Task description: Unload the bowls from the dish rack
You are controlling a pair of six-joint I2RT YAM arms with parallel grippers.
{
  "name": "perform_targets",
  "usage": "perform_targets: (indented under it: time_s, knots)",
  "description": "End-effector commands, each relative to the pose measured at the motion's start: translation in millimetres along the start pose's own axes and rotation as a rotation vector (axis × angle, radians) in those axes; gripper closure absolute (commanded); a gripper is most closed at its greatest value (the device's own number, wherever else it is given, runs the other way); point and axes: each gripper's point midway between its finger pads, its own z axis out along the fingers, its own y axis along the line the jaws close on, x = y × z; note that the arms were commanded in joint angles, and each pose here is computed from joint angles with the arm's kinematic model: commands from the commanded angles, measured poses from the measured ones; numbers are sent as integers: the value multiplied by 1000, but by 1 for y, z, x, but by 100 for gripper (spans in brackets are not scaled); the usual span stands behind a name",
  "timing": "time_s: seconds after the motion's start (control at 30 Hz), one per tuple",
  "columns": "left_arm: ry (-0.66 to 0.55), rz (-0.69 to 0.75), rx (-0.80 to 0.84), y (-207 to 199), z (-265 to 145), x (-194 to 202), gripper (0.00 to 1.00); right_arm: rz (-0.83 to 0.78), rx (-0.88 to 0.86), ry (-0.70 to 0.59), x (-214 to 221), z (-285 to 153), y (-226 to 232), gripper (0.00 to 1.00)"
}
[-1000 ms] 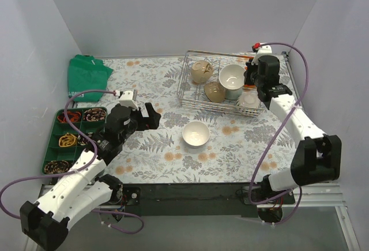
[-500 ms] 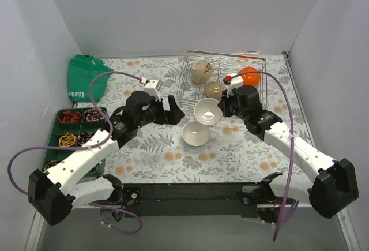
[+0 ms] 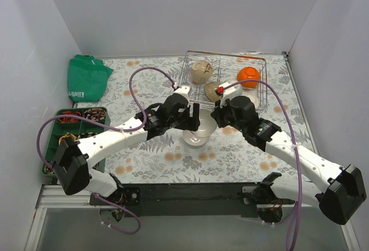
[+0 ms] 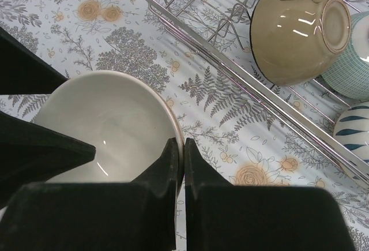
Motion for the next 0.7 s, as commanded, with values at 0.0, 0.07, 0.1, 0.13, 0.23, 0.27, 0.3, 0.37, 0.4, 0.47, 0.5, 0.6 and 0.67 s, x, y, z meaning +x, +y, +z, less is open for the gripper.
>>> perform_targets:
  time_s: [0.0,0.07,0.1,0.13,0.23,0.27,0.3,0.37,0.4,0.47,0.5,0.6,0.67]
  knots:
    - [-35,48,-116,3,-3,-7,32,37,-10,-128,-31,-7,7,99]
    - [-36,63,-128,0,0,-6,45,37,-13,-134,-31,-6,9,99]
    - [-36,80,-142,-1,0,-4,50,36,-10,-135,-31,-6,9,99]
    - [-40,84,-151,-2,1,-4,55,35,-10,-130,-29,-6,9,99]
    - [-47,100,-184,-1,3,-4,79,36,-11,-121,-24,-5,9,99]
    - [-53,101,-187,-3,3,-5,89,38,-17,-147,-30,-5,11,99]
    - [-50,106,-190,-3,4,-4,95,38,-15,-146,-28,-5,10,99]
    - [-53,113,-192,-3,4,-5,100,40,-11,-149,-28,-4,10,99]
    - [-46,115,-195,-3,6,-3,100,44,-11,-150,-28,-4,10,99]
    - [-45,116,-203,-2,6,-3,100,44,-16,-153,-28,-5,11,99]
    - [-47,115,-209,-1,5,-4,100,46,-19,-157,-30,-6,12,98]
    - [-77,111,-248,7,-3,-11,100,50,-35,-177,-35,-12,14,66]
    - [-116,103,-282,14,-12,-21,100,52,-45,-188,-37,-15,16,52]
